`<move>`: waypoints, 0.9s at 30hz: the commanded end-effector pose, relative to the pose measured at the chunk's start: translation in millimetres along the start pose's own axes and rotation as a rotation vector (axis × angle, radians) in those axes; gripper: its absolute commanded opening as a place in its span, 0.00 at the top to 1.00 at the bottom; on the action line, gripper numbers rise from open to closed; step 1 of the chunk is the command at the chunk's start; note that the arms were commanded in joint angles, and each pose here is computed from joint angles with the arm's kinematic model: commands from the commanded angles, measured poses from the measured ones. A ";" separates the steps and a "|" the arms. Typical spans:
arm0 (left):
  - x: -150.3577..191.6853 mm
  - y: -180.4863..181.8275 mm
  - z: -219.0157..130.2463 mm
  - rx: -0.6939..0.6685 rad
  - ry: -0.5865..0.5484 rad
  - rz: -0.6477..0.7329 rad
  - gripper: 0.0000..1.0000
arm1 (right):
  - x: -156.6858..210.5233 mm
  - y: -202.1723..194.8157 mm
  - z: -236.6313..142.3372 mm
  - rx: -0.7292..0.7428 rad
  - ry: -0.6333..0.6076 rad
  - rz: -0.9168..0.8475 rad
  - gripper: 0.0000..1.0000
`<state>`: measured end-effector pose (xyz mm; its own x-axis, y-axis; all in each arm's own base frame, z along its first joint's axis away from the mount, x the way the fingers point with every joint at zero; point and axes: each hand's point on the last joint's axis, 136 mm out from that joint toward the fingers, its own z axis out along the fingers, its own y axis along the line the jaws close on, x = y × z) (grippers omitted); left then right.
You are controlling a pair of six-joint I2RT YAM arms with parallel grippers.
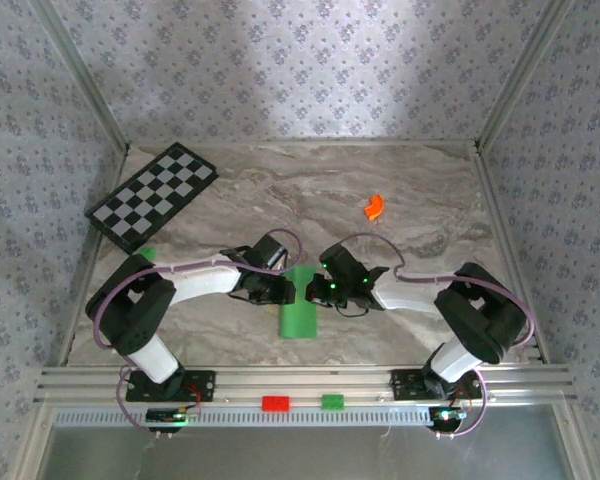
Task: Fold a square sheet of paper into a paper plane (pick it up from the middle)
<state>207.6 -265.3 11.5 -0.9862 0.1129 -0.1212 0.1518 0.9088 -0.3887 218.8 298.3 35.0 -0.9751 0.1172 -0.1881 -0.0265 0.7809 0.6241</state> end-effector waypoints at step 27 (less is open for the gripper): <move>-45.0 -30.3 -76.0 0.184 -0.272 -0.050 0.61 | 31.1 -110.9 -10.3 0.232 0.249 -0.014 1.00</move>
<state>233.4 -270.9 80.4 -0.9545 0.0072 -0.2980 0.1627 0.8503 -0.5005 229.5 266.3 16.5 -0.9866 0.0315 -0.1600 -0.0793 0.7648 0.6394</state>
